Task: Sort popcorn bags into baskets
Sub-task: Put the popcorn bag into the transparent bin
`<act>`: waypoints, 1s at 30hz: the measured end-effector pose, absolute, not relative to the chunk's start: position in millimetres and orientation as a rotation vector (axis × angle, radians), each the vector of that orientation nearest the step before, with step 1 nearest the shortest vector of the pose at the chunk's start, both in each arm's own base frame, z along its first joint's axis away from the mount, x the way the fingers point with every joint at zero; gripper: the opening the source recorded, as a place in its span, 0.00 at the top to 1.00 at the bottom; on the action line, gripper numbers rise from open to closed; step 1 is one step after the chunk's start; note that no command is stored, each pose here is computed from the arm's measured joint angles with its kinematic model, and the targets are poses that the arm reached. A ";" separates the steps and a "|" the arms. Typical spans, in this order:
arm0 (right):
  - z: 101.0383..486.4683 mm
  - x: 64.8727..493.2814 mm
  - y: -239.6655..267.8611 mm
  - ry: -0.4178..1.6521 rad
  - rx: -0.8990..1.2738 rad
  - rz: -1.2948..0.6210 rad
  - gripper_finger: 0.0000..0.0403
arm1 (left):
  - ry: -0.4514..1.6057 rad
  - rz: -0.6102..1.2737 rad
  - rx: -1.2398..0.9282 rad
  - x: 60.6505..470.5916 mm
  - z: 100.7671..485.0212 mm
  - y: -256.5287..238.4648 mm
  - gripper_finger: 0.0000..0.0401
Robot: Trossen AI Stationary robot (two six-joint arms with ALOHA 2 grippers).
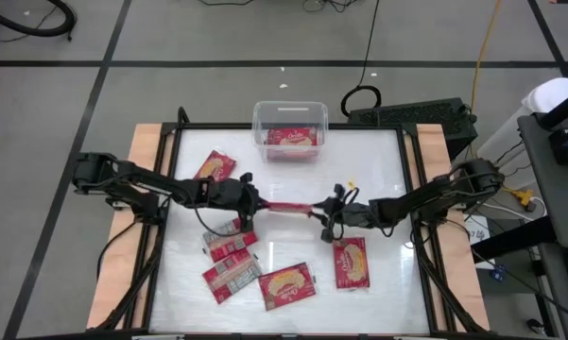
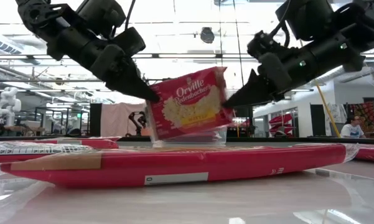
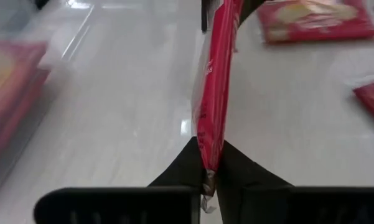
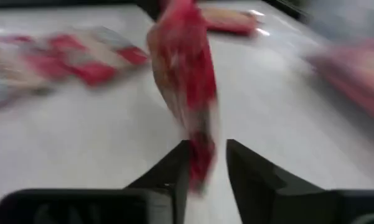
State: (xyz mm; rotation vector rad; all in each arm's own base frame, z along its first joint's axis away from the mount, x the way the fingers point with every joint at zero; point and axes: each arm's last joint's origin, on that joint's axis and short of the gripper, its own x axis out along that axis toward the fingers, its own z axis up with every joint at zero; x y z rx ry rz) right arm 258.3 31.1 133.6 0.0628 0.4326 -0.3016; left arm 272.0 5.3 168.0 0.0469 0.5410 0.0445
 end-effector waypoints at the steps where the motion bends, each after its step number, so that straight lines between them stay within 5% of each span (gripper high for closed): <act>1: 134.2 255.3 29.6 0.453 0.060 -0.344 0.72 | 0.552 0.063 0.028 269.9 169.3 8.0 0.95; 12: 170.8 251.5 40.7 0.251 0.079 -0.286 0.60 | 0.520 0.153 -0.047 258.7 186.3 27.8 0.95; 18: 176.3 261.8 45.9 0.094 0.034 -0.207 0.66 | 0.496 0.140 -0.048 262.9 194.3 30.5 0.95; 30: 177.5 246.1 34.2 0.241 -0.091 -0.519 0.80 | 0.586 0.080 0.059 277.3 232.0 32.2 0.95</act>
